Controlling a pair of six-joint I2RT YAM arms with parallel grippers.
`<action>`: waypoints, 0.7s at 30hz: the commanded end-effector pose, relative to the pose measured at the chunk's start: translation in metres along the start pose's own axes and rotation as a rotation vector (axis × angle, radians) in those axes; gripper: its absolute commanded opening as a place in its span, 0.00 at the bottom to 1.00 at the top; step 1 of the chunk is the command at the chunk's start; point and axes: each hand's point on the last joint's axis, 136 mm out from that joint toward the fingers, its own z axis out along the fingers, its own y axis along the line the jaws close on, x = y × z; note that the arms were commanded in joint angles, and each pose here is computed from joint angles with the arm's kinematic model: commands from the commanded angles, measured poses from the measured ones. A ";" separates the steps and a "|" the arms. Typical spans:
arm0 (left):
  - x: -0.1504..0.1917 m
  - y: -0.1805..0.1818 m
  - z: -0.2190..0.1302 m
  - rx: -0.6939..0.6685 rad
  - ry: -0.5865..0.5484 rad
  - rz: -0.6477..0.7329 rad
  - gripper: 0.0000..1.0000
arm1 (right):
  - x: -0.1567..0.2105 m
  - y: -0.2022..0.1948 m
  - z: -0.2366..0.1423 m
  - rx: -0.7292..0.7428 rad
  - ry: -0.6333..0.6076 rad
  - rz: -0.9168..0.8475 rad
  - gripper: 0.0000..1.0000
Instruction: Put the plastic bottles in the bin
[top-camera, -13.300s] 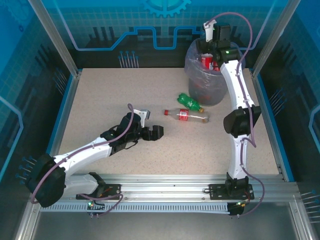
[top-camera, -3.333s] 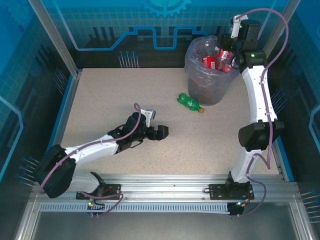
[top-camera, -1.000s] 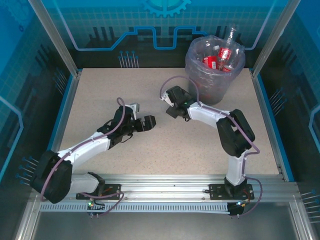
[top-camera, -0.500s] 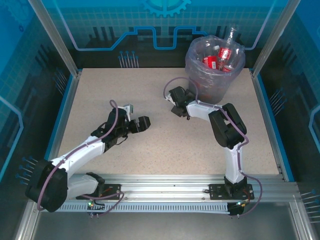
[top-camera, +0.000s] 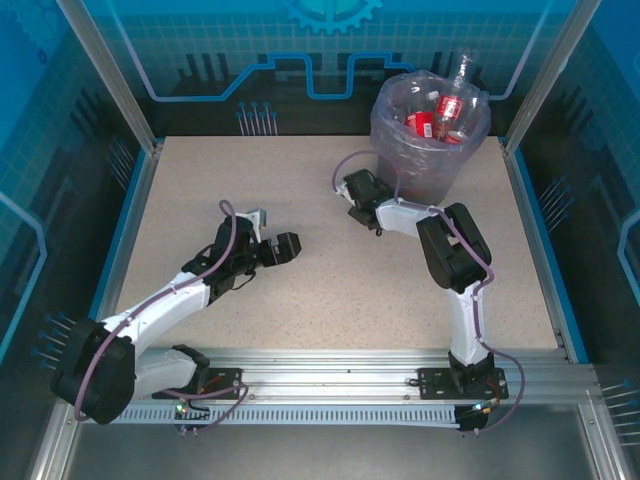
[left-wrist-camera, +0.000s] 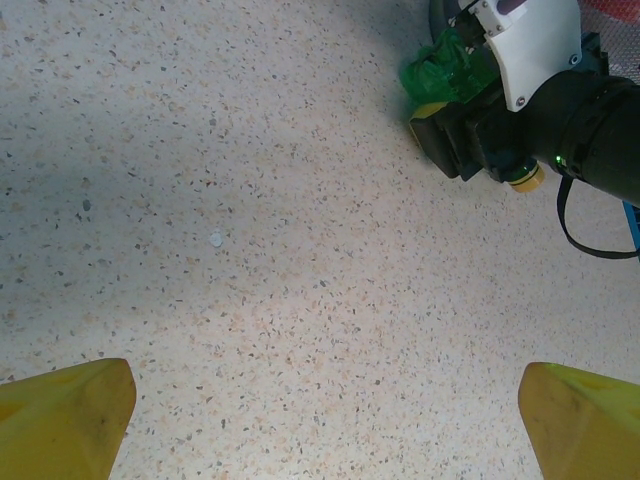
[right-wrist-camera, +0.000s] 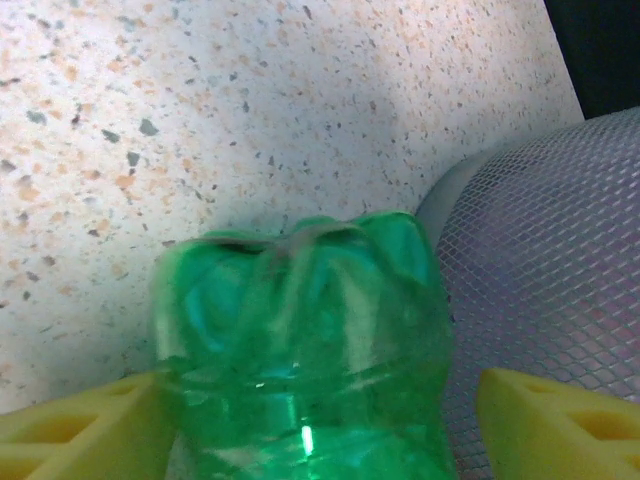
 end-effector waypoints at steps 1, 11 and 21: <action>0.001 0.000 0.000 0.016 0.003 -0.005 0.99 | 0.002 -0.006 -0.001 0.005 -0.021 0.044 0.74; 0.002 0.000 0.000 0.020 0.006 -0.005 0.99 | -0.018 -0.017 -0.032 0.016 -0.115 0.061 0.62; 0.001 0.001 0.004 0.012 0.009 -0.005 0.99 | -0.077 -0.051 -0.169 -0.124 -0.372 0.208 0.59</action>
